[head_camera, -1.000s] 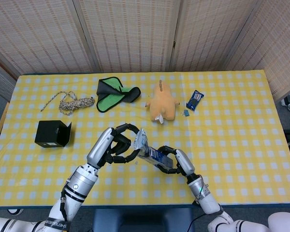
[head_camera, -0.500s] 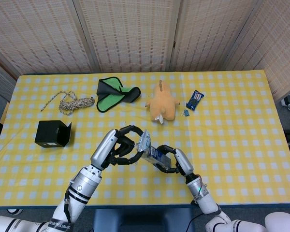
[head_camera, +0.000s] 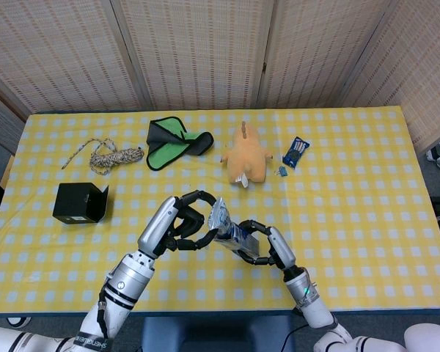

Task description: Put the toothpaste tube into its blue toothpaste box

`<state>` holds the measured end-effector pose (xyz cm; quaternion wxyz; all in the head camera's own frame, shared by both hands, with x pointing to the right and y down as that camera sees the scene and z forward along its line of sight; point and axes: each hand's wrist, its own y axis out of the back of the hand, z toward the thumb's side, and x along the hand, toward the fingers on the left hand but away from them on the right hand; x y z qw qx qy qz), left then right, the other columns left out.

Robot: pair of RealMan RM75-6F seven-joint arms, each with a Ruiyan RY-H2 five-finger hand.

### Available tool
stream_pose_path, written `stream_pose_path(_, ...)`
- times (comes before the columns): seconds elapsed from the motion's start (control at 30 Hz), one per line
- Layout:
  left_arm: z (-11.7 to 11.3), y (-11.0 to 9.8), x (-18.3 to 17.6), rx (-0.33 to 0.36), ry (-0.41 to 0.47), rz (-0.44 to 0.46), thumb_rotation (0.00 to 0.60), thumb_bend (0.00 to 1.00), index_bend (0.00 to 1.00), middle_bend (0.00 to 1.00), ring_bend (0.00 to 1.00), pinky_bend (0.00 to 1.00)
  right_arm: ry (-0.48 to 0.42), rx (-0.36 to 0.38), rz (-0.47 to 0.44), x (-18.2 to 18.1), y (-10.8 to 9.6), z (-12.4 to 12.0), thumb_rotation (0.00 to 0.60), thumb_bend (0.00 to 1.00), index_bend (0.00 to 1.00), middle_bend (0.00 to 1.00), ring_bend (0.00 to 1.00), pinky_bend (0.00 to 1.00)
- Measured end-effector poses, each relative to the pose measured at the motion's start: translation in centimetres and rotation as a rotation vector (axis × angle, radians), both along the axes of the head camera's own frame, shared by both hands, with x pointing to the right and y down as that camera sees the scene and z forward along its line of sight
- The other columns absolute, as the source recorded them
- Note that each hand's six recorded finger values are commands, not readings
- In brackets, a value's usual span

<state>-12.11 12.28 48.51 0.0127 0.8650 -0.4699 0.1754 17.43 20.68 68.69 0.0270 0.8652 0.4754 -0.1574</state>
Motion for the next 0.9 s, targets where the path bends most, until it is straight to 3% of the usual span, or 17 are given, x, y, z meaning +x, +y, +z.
stream_pose_path(0.5,0.6,0.5,0.1,-0.022,-0.011,0.003,0.6,0.44,0.98,1.0,1.0,1.0,-0.072,-0.004,0.032,-0.2,-0.5,-1.0,0.6,0.35,0.54,0.41,0.41,0.42)
stream_pose_path(0.57,0.6,0.6,0.2,-0.02,-0.014,0.008,0.6,0.44,0.86,1.0,1.0,1.0,-0.073,-0.001,0.03,-0.3,-0.6,-1.2,0.6,0.35,0.54,0.41,0.41,0.42)
stream_pose_path(0.63,0.5,0.6,0.3,-0.013,-0.011,0.013,0.6,0.39,0.52,1.0,1.0,1.0,-0.069,0.001,0.031,-0.3,-0.6,-1.3,0.6,0.35,0.54,0.41,0.42,0.42)
stream_pose_path(0.73,0.3,0.7,0.3,-0.005,-0.006,0.024,0.6,0.24,0.1,1.0,1.0,1.0,-0.063,0.001,0.035,-0.1,-0.6,-1.3,0.6,0.35,0.54,0.41,0.42,0.42)
stream_pose_path(0.8,0.4,0.9,0.4,-0.01,-0.005,0.038,0.6,0.19,0.01,1.0,1.0,1.0,-0.062,0.0,0.034,0.0,-0.6,-1.3,0.6,0.35,0.54,0.41,0.42,0.42)
stream_pose_path(0.9,0.5,1.0,0.4,-0.013,-0.011,0.06,0.6,0.16,0.0,1.0,1.0,1.0,-0.061,-0.001,0.032,0.0,-0.5,-1.4,0.6,0.35,0.54,0.41,0.42,0.42)
